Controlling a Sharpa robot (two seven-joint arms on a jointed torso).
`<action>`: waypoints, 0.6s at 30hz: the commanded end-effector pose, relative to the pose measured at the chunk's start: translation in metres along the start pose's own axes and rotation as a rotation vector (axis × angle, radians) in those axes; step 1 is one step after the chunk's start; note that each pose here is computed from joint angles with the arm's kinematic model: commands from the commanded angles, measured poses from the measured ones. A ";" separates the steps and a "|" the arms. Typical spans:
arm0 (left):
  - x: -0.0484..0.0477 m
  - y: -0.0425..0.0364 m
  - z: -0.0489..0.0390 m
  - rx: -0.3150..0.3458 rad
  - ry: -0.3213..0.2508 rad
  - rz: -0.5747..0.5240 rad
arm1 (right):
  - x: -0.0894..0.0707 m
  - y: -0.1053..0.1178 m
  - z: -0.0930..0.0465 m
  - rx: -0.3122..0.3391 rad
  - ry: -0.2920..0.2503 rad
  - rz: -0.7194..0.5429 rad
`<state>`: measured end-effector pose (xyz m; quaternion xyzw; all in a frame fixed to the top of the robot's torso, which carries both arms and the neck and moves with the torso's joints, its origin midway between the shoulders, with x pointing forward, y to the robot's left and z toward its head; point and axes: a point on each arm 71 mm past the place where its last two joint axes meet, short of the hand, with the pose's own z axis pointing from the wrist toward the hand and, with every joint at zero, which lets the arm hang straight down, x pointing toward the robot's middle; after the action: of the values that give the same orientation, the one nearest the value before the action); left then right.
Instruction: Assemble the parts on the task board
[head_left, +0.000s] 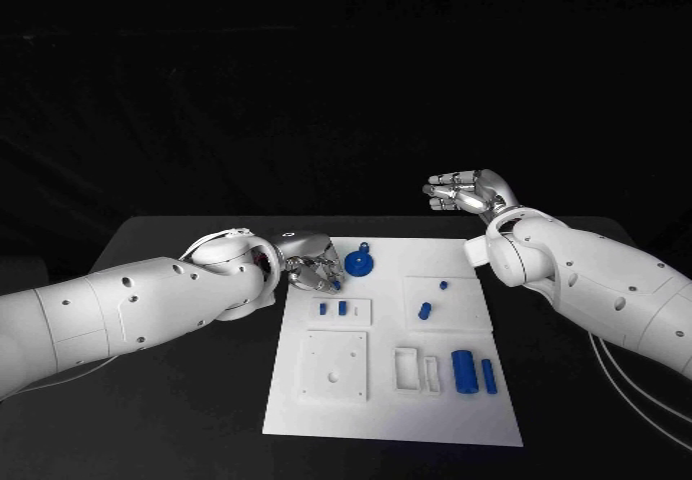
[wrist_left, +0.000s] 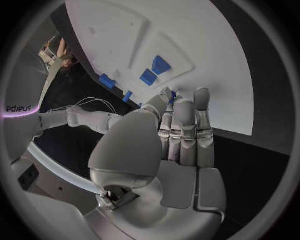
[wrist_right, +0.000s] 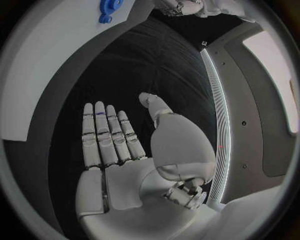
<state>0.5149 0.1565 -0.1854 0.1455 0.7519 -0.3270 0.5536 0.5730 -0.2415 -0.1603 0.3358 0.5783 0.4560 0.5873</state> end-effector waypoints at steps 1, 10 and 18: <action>0.0030 -0.0018 0.0010 0.009 0.013 0.014 | 0.002 0.001 0.000 -0.013 0.017 0.003; 0.0069 -0.0027 0.0029 0.007 0.041 0.030 | 0.002 0.001 0.000 -0.013 0.018 0.004; 0.0111 -0.0025 0.0029 0.005 0.069 0.041 | 0.001 0.001 0.000 -0.013 0.018 0.004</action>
<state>0.5150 0.1531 -0.1885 0.1594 0.7538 -0.3180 0.5525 0.5728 -0.2417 -0.1602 0.3358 0.5786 0.4564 0.5867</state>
